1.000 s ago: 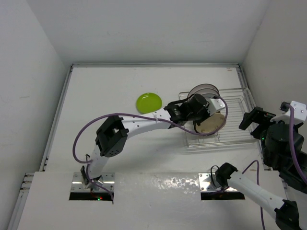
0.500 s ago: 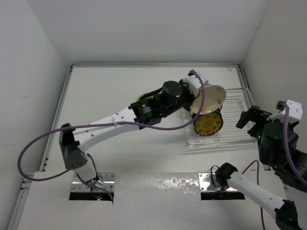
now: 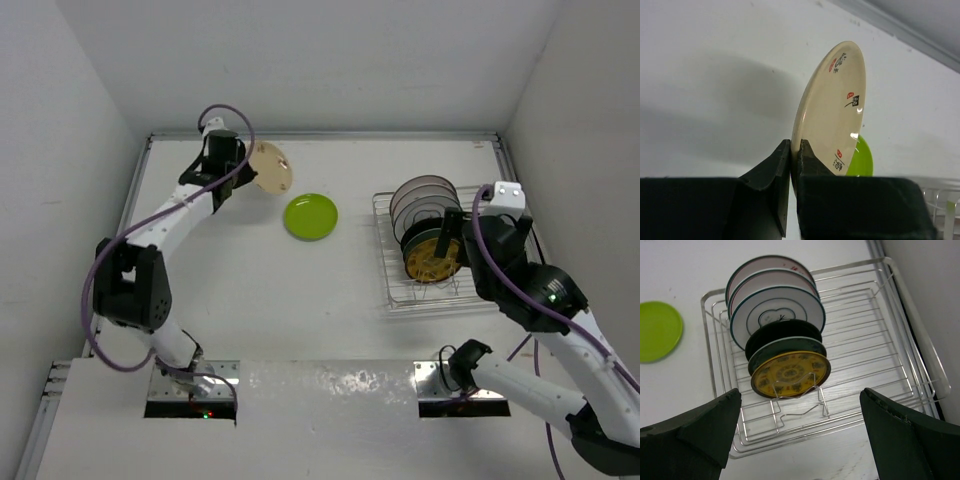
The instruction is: Unload the plates from the dish rack
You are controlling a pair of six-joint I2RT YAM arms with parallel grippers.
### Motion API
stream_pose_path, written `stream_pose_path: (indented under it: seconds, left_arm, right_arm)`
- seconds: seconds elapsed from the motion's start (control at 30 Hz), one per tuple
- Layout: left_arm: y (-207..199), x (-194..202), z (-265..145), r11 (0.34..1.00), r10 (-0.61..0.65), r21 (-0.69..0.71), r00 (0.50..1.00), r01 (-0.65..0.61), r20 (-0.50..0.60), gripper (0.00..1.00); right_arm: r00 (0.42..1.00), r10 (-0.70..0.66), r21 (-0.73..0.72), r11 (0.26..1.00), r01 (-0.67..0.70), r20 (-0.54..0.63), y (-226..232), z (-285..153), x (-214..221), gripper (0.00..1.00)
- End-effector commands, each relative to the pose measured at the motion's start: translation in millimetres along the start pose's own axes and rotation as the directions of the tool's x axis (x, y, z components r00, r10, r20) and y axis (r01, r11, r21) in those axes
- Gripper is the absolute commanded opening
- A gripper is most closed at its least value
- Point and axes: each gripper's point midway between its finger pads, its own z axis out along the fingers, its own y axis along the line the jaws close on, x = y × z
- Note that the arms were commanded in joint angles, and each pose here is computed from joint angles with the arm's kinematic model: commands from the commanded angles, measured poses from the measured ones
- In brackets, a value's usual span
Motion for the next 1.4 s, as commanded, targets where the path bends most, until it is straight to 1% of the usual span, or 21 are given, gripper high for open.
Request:
stream_pose_path:
  seconds: [0.0, 0.03, 0.1, 0.13, 0.27, 0.37, 0.43, 0.57, 0.73, 0.83, 0.87, 0.93, 0.97, 1.03, 1.07, 1.1, 1.13, 1.17, 1.2, 1.3, 1.37]
  left_arm:
    - [-48.9, 10.9, 9.3, 0.967, -0.111, 0.221, 0.989, 0.131, -0.1, 0.0]
    - [-45.7, 22.6, 20.3, 0.967, -0.113, 0.214, 0.984, 0.14, -0.136, 0.0]
    - [-46.6, 31.9, 28.6, 0.965, -0.109, 0.221, 0.981, 0.144, -0.162, 0.0]
    - [-45.3, 43.0, 34.6, 0.964, -0.106, 0.22, 0.975, 0.149, -0.193, 0.0]
    - [-43.8, 60.5, 41.4, 0.958, -0.114, 0.235, 0.968, 0.167, -0.223, 0.0]
    - [-38.3, 77.9, 47.5, 0.96, -0.107, 0.222, 0.958, 0.169, -0.267, 0.04]
    - [-34.6, 89.9, 52.4, 0.963, -0.1, 0.212, 0.951, 0.167, -0.293, 0.05]
    - [-33.1, 103.3, 55.7, 0.967, -0.082, 0.204, 0.945, 0.153, -0.317, 0.05]
    - [-45.4, 116.6, 54.4, 0.968, -0.039, 0.221, 0.939, 0.12, -0.341, 0.11]
    - [-44.8, 128.6, 53.5, 0.975, -0.023, 0.198, 0.932, 0.101, -0.362, 0.2]
    - [-43.3, 133.9, 52.7, 0.977, -0.025, 0.188, 0.929, 0.101, -0.37, 0.28]
    - [-40.1, 136.4, 52.6, 0.98, -0.029, 0.173, 0.928, 0.1, -0.371, 0.38]
    - [-37.7, 139.0, 52.6, 0.982, -0.031, 0.163, 0.926, 0.099, -0.377, 0.46]
    - [-36.4, 140.6, 51.5, 0.983, -0.028, 0.157, 0.923, 0.095, -0.383, 0.55]
    - [-36.9, 140.8, 48.6, 0.984, -0.023, 0.152, 0.923, 0.087, -0.384, 0.61]
    - [-36.6, 138.7, 48.0, 0.987, -0.017, 0.14, 0.928, 0.075, -0.373, 0.68]
    - [-39.4, 137.2, 42.5, 0.989, 0.0, 0.137, 0.928, 0.055, -0.372, 0.84]
    - [-40.3, 136.2, 39.7, 0.991, 0.008, 0.128, 0.93, 0.041, -0.367, 0.95]
    - [-38.7, 133.2, 37.9, 0.994, 0.018, 0.109, 0.936, 0.022, -0.352, 0.99]
    - [-34.4, 120.9, 23.0, 0.998, 0.056, 0.04, 0.956, -0.046, -0.29, 1.0]
    - [-36.1, 113.0, 8.3, 0.996, 0.094, 0.025, 0.962, -0.09, -0.255, 1.0]
  right_arm:
    - [1.0, 0.025, -0.063, 0.998, -0.025, 0.005, 17.5, 5.3, -0.7, 0.99]
    - [1.0, 0.018, -0.062, 0.998, -0.018, -0.001, 17.9, 6.4, 1.7, 0.99]
    - [1.0, 0.003, -0.054, 0.999, -0.003, -0.006, 17.8, 8.4, 4.2, 0.99]
    - [1.0, -0.005, -0.049, 0.999, 0.004, -0.01, 16.7, 9.1, 6.2, 0.99]
    - [1.0, -0.017, -0.039, 0.999, 0.016, -0.014, 16.1, 11.9, 10.0, 0.99]
    - [1.0, -0.02, -0.042, 0.999, 0.019, -0.019, 18.1, 14.0, 12.8, 0.99]
    - [1.0, -0.016, -0.048, 0.999, 0.015, -0.021, 20.7, 15.5, 13.8, 0.99]
    - [1.0, -0.018, -0.041, 0.999, 0.017, -0.025, 22.5, 18.3, 14.6, 0.99]
    - [0.998, -0.043, -0.046, 0.998, 0.041, -0.049, 31.3, 25.6, 18.6, 0.99]
    - [0.996, -0.063, -0.051, 0.997, 0.06, -0.064, 38.5, 32.1, 21.6, 0.99]
    - [0.995, -0.074, -0.052, 0.996, 0.071, -0.072, 41.9, 34.7, 22.7, 0.99]
    - [0.995, -0.075, -0.058, 0.996, 0.071, -0.072, 46.5, 37.7, 21.0, 0.99]
    - [0.994, -0.078, -0.061, 0.995, 0.074, -0.076, 49.1, 39.2, 21.1, 0.99]
    - [0.992, -0.091, -0.06, 0.994, 0.086, -0.085, 54.9, 44.0, 19.7, 0.99]
    - [0.992, -0.093, -0.055, 0.995, 0.088, -0.082, 56.3, 45.2, 16.2, 0.99]
    - [0.987, -0.119, -0.039, 0.993, 0.116, -0.105, 59.0, 51.3, 20.7, 0.99]
    - [0.987, -0.119, -0.028, 0.993, 0.117, -0.105, 60.1, 52.7, 16.6, 0.99]
    - [0.985, -0.127, -0.014, 0.992, 0.126, -0.116, 61.2, 55.6, 17.4, 0.99]
    - [0.978, -0.154, 0.015, 0.987, 0.158, -0.141, 61.4, 61.9, 22.0, 0.99]
    - [0.978, -0.141, 0.075, 0.985, 0.154, -0.156, 58.6, 74.4, 23.9, 0.99]
    - [0.981, -0.101, 0.08, 0.99, 0.115, -0.167, 59.1, 84.8, 32.4, 0.99]
